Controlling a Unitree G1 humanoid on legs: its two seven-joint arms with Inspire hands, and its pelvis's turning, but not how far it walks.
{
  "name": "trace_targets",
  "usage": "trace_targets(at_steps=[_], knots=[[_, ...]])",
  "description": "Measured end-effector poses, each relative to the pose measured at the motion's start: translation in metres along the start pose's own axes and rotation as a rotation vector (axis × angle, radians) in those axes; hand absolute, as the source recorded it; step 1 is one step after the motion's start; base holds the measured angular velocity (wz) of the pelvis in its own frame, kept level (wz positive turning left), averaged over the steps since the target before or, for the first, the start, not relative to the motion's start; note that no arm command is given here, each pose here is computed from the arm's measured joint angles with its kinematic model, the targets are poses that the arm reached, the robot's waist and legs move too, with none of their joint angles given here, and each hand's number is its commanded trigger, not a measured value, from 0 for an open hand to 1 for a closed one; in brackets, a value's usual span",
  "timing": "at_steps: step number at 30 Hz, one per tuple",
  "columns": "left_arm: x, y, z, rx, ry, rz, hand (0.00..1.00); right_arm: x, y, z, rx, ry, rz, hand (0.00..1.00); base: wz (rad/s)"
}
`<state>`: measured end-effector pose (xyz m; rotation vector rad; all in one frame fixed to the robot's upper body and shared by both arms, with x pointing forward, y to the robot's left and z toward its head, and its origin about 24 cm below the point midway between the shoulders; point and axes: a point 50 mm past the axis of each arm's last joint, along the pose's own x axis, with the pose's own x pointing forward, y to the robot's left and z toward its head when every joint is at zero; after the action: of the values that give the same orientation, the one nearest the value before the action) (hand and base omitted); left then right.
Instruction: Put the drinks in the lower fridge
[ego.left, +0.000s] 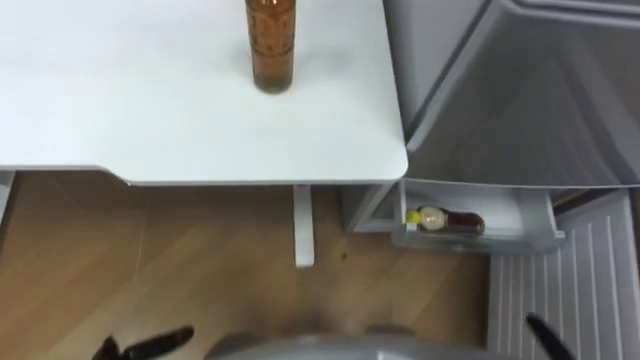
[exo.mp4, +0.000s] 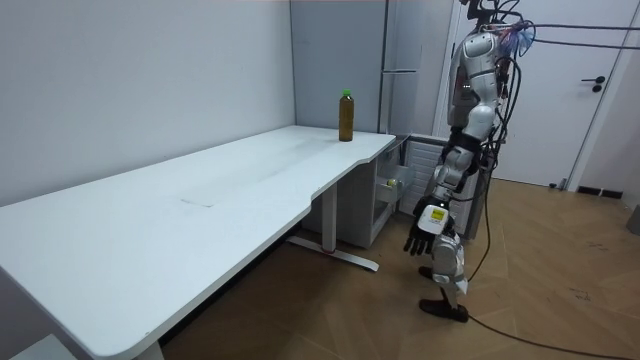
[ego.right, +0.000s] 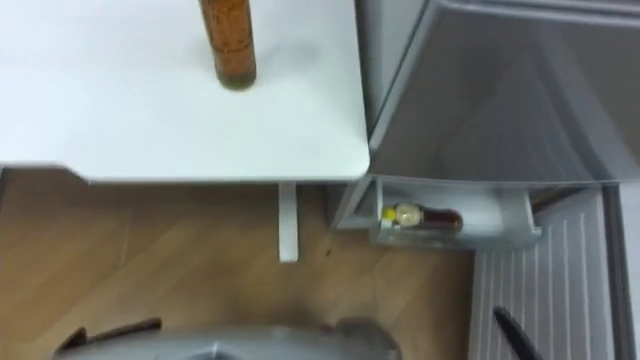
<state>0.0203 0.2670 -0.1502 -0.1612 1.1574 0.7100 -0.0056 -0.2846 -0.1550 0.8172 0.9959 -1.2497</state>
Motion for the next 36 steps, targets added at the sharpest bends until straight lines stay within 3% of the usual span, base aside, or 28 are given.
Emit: trace_targets(at_steps=[11, 18, 27, 34, 36], knots=[[-0.002, -0.001, -0.014, -0.03, 0.043, 0.03, 0.0, -0.001, 0.006, -0.038, -0.666, 0.079, 0.074, 0.0, 0.03], [-0.001, -0.005, -0.005, -0.121, 0.018, 0.105, 0.0, -0.001, 0.015, -0.038, -0.808, 0.069, 0.083, 0.0, 0.12], [-0.014, 0.003, 0.07, -0.35, -0.286, 0.27, 0.0, 0.0, 0.019, -0.034, -0.891, 0.036, 0.07, 0.0, 0.04], [-0.044, 0.012, 0.128, -0.509, -0.559, 0.372, 0.0, 0.0, 0.01, -0.032, -0.908, 0.016, 0.061, 0.0, 0.06], [-0.054, 0.013, 0.14, -0.498, -0.647, 0.403, 0.0, 0.0, 0.01, -0.031, -0.926, 0.003, 0.064, 0.0, 0.03]])
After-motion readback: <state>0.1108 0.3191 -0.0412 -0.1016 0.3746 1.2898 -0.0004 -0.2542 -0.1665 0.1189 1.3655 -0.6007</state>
